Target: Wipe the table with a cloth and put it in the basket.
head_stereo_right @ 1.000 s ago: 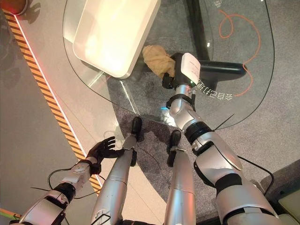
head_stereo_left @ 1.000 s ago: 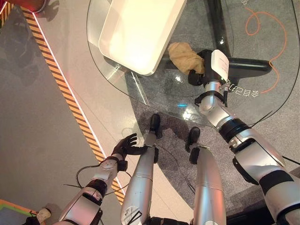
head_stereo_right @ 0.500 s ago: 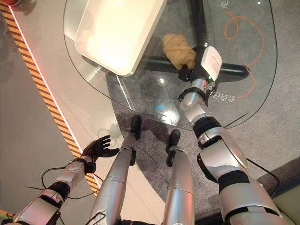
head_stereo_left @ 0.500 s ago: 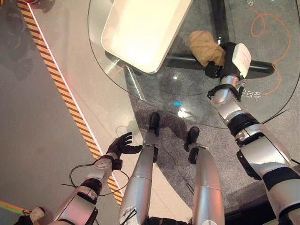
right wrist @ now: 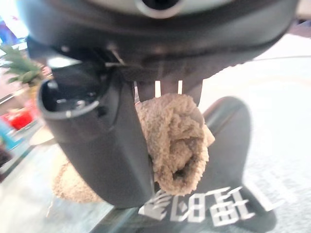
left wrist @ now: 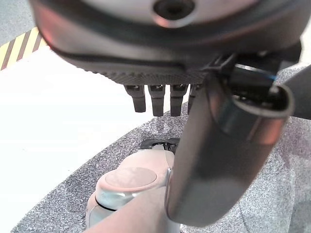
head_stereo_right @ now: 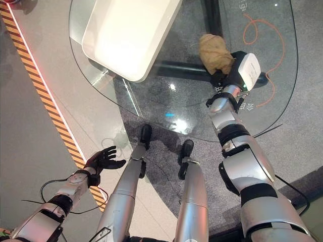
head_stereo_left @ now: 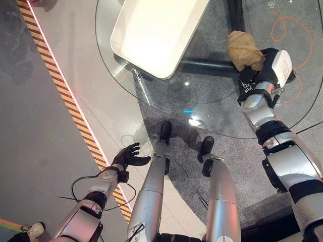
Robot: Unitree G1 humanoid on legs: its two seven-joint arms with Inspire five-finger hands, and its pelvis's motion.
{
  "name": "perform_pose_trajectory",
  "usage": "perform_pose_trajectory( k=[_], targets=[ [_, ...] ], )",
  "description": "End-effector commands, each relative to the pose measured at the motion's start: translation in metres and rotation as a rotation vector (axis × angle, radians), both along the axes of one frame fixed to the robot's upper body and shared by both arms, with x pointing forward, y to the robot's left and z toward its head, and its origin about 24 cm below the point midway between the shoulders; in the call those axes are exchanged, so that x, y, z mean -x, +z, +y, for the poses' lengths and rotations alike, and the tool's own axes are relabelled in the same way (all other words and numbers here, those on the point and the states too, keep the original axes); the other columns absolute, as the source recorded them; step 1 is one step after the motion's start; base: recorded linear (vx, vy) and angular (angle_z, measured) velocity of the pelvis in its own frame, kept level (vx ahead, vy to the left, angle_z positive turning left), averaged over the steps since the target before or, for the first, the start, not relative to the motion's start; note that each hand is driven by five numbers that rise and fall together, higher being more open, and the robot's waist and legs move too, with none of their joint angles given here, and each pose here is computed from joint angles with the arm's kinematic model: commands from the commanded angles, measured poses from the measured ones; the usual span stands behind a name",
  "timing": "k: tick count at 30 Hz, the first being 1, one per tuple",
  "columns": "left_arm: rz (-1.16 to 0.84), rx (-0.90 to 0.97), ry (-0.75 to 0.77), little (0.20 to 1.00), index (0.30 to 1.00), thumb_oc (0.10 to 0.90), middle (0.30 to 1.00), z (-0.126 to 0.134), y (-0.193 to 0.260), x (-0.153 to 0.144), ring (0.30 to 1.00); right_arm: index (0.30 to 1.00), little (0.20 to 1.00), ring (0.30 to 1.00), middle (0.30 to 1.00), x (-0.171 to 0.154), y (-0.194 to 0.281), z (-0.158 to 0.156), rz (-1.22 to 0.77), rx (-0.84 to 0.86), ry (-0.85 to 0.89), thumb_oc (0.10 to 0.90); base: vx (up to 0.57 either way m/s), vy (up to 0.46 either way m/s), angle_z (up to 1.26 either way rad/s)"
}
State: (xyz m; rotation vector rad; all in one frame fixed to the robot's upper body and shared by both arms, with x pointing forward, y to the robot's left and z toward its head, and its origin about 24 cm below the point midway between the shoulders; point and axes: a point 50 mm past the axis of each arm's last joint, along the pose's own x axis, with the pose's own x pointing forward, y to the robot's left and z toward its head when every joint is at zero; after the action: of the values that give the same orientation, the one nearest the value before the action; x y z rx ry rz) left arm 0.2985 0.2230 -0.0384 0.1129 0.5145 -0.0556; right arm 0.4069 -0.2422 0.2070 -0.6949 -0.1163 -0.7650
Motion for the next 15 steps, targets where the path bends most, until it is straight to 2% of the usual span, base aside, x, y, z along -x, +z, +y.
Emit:
perform_pose_trajectory(
  k=[1,15],
  targets=[
    [0.036,0.032,0.08,0.9,0.9,0.8,0.9,0.014,-0.009,0.01,0.9,0.3,0.2,0.3,0.3,0.041,0.009,-0.096,-0.029,0.007,-0.399,0.1,0.0,-0.004,-0.03],
    [0.039,0.027,0.098,0.9,0.9,0.8,0.9,0.023,-0.008,0.011,0.9,0.3,0.2,0.3,0.3,0.056,-0.008,-0.119,-0.049,-0.171,-0.494,0.1,0.0,-0.002,-0.01]
  ],
)
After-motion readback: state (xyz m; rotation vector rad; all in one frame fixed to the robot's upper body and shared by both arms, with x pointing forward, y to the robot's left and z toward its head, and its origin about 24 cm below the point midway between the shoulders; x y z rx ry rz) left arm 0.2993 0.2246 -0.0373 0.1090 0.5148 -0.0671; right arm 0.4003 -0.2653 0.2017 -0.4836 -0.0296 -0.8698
